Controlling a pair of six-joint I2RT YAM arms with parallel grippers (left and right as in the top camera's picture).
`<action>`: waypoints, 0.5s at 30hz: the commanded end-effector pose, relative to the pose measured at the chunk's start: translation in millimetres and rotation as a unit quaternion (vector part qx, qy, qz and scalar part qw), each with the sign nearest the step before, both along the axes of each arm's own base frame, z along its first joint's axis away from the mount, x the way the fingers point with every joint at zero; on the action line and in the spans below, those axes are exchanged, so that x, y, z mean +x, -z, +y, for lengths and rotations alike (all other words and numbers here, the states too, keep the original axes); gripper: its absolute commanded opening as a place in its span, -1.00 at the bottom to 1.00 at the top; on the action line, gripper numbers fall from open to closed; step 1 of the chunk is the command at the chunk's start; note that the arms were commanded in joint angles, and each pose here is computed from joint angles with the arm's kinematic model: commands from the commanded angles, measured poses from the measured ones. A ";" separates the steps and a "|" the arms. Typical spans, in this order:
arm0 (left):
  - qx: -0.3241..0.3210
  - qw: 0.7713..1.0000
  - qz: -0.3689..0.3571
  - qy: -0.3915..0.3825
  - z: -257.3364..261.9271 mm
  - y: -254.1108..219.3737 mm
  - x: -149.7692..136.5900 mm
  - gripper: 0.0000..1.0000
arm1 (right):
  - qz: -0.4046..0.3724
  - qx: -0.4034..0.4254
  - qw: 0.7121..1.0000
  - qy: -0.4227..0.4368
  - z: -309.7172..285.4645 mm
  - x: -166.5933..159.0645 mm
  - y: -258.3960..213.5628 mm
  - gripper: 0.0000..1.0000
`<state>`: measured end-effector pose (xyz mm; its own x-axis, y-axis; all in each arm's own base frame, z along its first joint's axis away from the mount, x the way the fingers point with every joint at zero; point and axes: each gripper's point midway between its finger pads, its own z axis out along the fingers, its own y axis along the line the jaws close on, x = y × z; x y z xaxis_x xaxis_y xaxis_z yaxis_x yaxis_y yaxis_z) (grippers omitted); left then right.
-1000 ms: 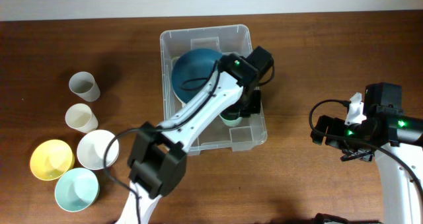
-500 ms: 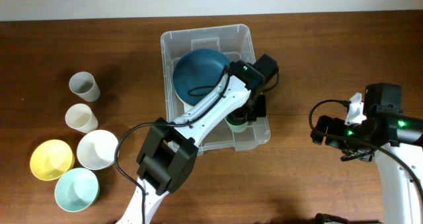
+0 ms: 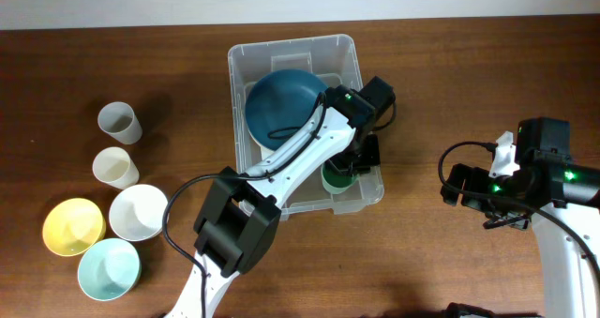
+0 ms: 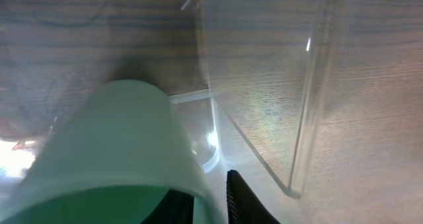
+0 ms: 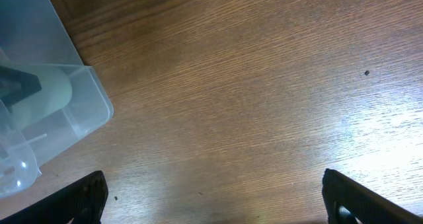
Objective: Pack container
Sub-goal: 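Carry the mint green cup into the container and release it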
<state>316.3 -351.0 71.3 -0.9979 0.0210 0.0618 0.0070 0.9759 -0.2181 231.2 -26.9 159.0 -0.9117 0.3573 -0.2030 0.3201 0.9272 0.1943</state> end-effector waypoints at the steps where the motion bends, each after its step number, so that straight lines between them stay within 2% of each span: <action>1: 0.001 1.000 0.020 0.004 -2.0 3.3 -9.8 -0.62 | -0.001 0.000 1.000 -0.005 2.2 -0.6 0.2 0.98; 9: 0.005 1.000 -0.005 0.016 4.9 -7.5 -0.8 -0.63 | -0.001 0.000 1.000 -0.005 2.2 -0.6 0.1 0.98; 15: 0.050 0.989 -0.130 -0.039 57.4 -64.1 50.8 -0.64 | -0.001 0.000 1.000 -0.005 2.2 -0.6 0.1 0.98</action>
